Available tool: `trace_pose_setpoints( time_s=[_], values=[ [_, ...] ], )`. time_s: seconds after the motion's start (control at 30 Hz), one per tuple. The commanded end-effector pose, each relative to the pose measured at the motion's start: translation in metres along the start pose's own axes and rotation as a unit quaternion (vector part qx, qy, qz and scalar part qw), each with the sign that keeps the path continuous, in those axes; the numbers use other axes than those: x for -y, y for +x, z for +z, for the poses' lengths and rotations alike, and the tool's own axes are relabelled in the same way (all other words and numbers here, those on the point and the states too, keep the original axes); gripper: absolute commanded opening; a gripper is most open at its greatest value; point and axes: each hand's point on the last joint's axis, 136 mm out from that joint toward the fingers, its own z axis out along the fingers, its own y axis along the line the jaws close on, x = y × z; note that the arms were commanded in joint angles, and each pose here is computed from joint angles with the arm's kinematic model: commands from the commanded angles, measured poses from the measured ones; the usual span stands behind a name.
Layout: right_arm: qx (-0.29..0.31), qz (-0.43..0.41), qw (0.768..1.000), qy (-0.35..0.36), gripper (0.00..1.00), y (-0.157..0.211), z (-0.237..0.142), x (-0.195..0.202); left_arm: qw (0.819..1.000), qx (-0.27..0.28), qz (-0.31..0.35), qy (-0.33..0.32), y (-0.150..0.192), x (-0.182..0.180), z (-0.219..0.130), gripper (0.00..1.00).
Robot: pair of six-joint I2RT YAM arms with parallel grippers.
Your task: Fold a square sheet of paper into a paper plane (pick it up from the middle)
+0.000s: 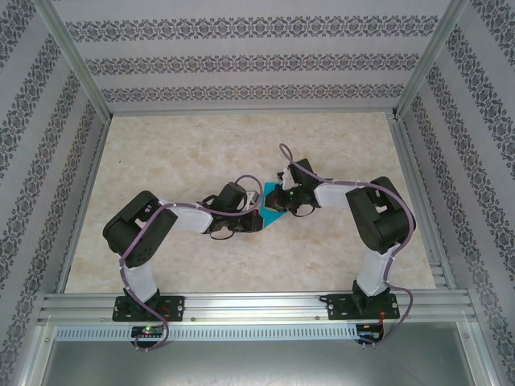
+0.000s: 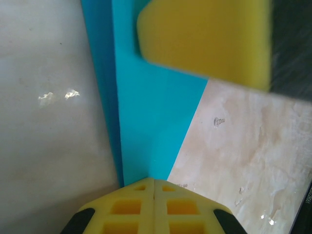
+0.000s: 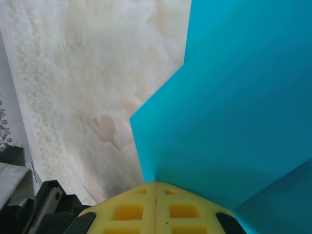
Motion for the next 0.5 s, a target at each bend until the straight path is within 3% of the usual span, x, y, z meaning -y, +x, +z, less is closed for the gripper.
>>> trace_pose_setpoints(
  time_s=[0.0, 0.47],
  values=[
    [-0.006, 0.001, 1.000, 0.000, 0.02, 0.008, 0.007, -0.001, 0.998, -0.036, -0.024, -0.040, 0.029, -0.025, 0.004, 0.00],
    [-0.051, 0.008, 0.998, 0.029, 0.02, 0.037, 0.023, 0.025, 0.998, -0.037, -0.027, -0.033, 0.029, -0.024, 0.006, 0.00]
  ],
)
